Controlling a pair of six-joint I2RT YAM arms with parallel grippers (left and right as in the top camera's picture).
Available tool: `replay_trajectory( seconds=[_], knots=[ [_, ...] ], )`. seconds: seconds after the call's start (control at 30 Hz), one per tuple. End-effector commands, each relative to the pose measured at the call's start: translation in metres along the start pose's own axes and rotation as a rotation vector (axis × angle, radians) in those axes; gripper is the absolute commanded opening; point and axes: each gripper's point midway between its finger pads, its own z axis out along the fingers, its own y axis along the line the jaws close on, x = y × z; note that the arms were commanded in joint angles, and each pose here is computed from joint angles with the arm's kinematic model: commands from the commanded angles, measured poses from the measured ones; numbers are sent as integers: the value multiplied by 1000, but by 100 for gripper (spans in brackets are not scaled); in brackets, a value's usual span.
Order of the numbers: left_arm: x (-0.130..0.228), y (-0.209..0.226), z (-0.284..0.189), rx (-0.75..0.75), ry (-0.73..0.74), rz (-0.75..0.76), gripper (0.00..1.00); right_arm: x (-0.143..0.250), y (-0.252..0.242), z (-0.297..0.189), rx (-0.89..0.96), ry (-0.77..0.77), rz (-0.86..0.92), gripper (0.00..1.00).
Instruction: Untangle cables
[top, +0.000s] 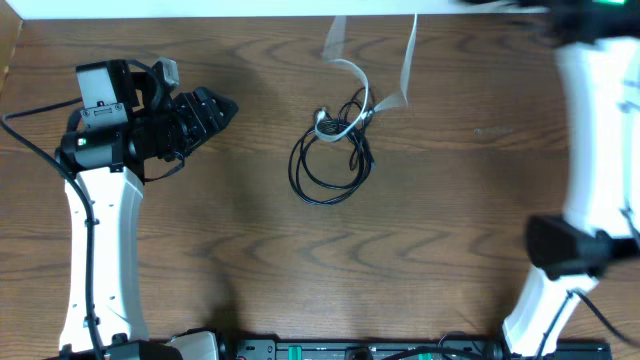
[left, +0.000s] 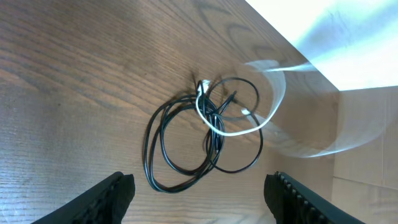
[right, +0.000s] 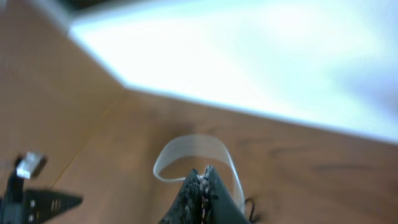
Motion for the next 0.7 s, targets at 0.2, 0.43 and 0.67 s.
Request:
replay_trajectory(
  seconds=[0.2, 0.43, 0.67],
  knots=[
    [-3, 1, -2, -11, -12, 23, 72, -16, -99, -64, 234, -82, 123, 1],
    [-3, 1, -2, -11, -10, 22, 71, 35, -107, -28, 213, 119, 132, 6],
    [0, 2, -2, -15, 1, 18, 71, 105, -90, 50, 122, 363, 154, 49]
  ],
)
